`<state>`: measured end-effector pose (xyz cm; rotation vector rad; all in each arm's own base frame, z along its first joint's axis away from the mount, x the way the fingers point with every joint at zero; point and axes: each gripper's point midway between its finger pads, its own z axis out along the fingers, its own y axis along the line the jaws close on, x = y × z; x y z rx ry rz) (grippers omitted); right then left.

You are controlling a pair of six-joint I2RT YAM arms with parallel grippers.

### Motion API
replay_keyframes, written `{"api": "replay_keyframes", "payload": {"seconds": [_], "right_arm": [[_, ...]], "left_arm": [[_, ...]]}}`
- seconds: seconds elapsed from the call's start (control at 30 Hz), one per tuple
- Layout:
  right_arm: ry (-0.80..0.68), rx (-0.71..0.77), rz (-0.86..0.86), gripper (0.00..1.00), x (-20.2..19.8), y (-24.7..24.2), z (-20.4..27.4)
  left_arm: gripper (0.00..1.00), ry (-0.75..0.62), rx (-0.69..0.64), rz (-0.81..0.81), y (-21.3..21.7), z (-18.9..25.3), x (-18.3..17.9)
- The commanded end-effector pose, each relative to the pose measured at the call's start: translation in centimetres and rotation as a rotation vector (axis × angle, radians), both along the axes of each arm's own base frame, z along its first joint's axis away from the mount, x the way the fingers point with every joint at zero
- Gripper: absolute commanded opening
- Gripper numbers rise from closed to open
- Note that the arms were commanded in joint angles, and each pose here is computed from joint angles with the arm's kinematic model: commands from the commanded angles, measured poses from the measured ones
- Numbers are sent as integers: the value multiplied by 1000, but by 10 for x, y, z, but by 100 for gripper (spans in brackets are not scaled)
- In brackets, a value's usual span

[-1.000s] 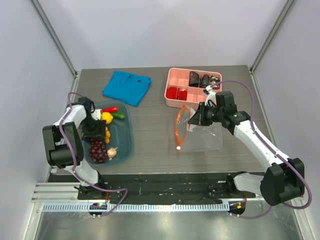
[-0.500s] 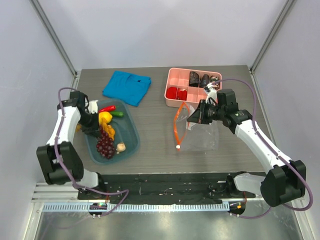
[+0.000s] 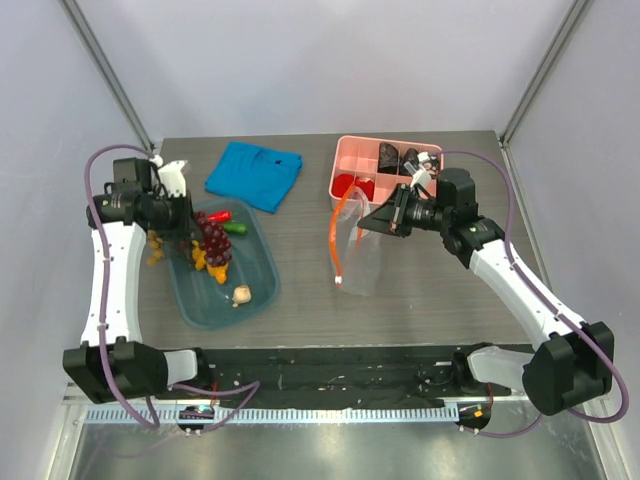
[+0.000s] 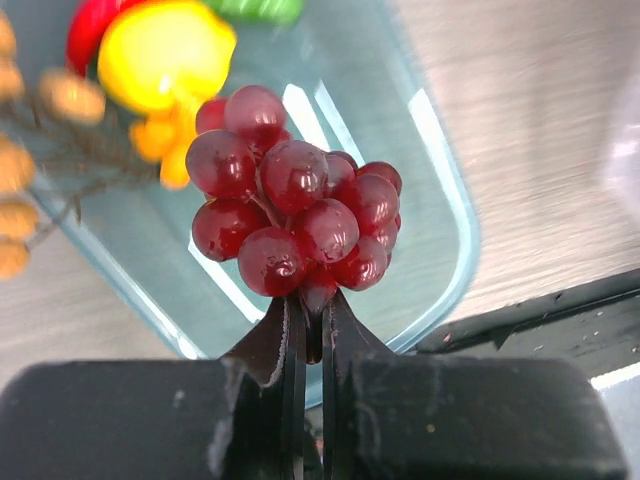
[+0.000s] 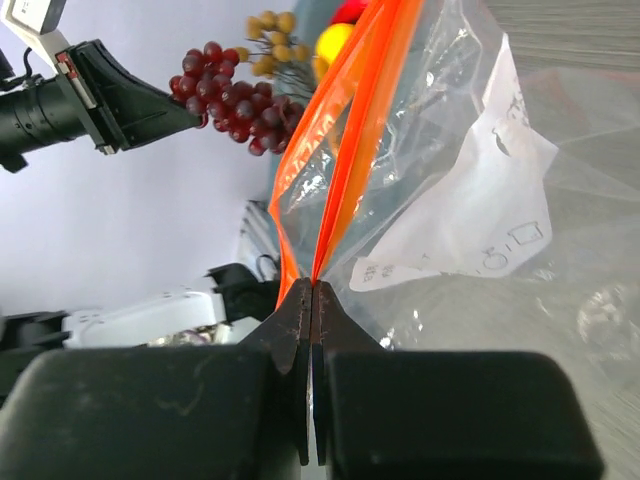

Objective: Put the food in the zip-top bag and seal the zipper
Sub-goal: Place the fake fruit in the zipper food storage bag.

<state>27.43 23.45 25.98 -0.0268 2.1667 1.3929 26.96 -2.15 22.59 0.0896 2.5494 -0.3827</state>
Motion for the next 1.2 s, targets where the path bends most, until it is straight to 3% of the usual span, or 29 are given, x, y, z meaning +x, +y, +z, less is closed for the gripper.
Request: {"api": "replay_keyframes", "payload": {"seconds": [0.0,0.17,0.33,0.77,1.0,1.17], "right_arm": [[-5,133,44,1,1,19,26],[3,138,55,1,7,24,12],[54,53,32,1,11,21,-35],[15,34,29,1,21,24,-33],[-2,36,34,1,22,27,-25],[-16,37,37,1,24,29,-19]], "left_arm": [[0,-259,-54,-84,-33,72,11],[0,-431,-94,-177,-73,132,18],[0,-528,-192,-274,-126,175,25],[0,-593,-344,-494,-233,217,17],[0,-623,-397,-547,-259,236,3],[0,-555,-389,-570,-267,212,-6]]}}
